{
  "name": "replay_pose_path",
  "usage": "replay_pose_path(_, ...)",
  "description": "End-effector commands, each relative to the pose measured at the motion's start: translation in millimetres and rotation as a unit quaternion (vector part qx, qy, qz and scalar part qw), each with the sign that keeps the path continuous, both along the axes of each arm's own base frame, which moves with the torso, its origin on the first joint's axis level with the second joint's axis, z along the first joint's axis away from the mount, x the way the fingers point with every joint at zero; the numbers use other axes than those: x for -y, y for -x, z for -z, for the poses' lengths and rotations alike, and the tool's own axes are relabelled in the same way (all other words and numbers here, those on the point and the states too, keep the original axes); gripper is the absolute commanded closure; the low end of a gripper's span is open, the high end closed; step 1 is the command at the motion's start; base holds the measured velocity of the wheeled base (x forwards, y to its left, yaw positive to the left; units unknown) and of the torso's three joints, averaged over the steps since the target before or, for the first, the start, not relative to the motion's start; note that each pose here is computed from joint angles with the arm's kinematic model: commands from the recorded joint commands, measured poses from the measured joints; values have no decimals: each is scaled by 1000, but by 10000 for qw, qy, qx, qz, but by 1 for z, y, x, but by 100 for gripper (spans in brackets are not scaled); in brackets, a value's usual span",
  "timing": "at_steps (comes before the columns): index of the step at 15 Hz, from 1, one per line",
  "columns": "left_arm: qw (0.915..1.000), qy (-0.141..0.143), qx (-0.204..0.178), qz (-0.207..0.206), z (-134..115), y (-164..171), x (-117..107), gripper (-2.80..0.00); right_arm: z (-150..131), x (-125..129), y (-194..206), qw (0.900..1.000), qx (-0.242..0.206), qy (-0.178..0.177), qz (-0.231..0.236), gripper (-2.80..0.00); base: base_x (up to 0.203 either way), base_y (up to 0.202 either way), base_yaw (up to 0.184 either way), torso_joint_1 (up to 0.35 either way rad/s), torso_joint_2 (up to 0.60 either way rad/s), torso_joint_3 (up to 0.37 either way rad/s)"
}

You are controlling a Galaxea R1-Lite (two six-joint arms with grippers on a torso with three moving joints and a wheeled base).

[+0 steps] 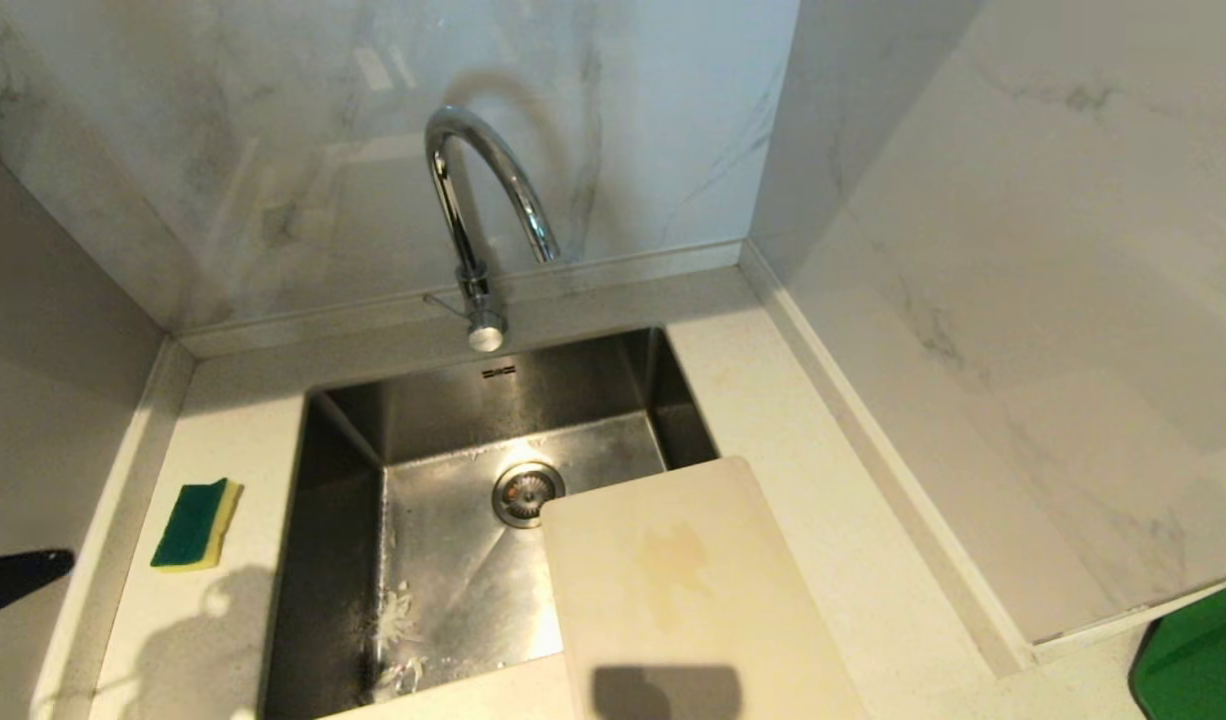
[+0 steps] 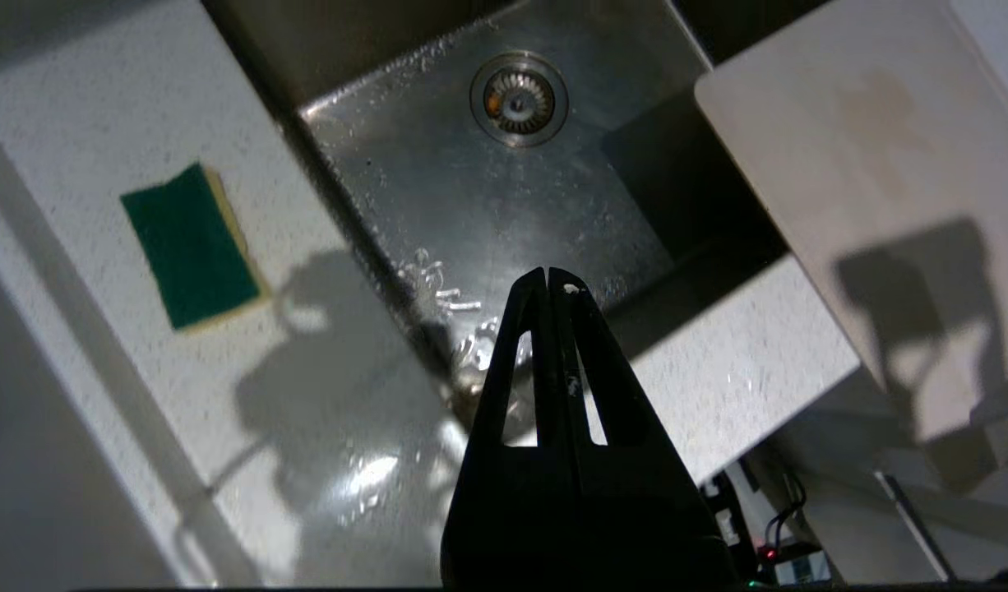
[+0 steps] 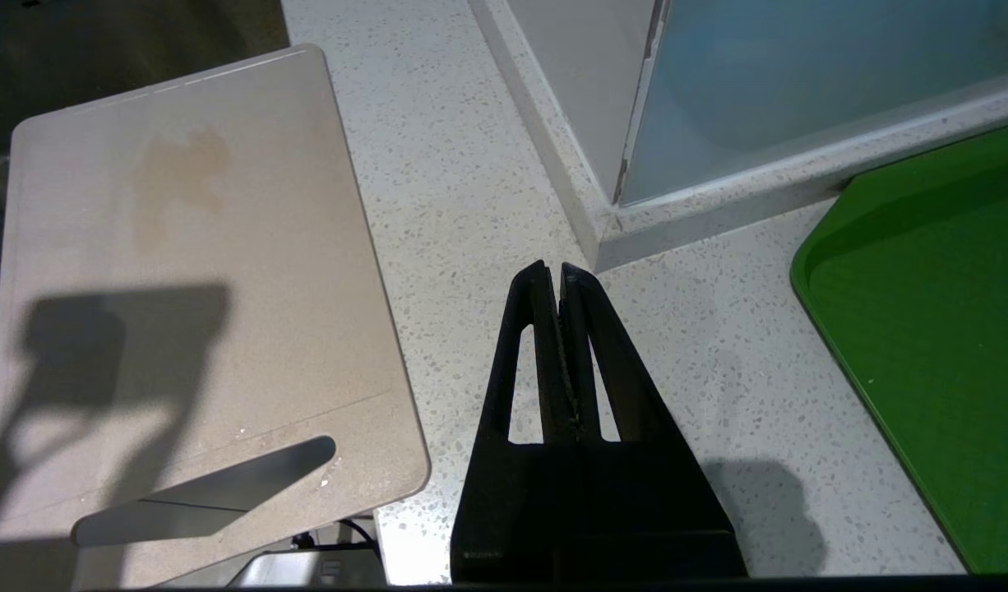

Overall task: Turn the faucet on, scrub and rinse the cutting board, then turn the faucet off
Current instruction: Turn on the tap

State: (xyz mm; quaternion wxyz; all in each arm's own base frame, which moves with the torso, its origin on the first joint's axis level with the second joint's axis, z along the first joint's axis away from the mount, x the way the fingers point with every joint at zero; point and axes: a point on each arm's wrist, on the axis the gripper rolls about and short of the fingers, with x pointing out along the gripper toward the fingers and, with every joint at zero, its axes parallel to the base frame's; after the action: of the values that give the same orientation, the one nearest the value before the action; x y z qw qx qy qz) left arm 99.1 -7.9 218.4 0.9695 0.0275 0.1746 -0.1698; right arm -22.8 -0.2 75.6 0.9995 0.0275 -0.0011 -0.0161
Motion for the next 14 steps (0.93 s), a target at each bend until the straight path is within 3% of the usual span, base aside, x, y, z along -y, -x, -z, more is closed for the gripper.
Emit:
replay_pose_path(1,9982,160,-583,2,0,-67,2,0,0,0,0,10000,-5,-1,5,0,0,0,0,0,0,0)
replay_pose_path(8,9946,946,-423,-2,-32,-206,25,0,0,0,0,10000,-7,-1,0,0,0,0,0,0,0,0)
replay_pose_path(10,9945,959,-419,-55,-29,-233,33,0,0,0,0,10000,5,-1,0,0,0,0,0,0,0,0)
replay_pose_path(14,9938,919,-231,-575,-24,-295,41,0,0,0,0,10000,0,-1,3,0,0,0,0,0,0,0)
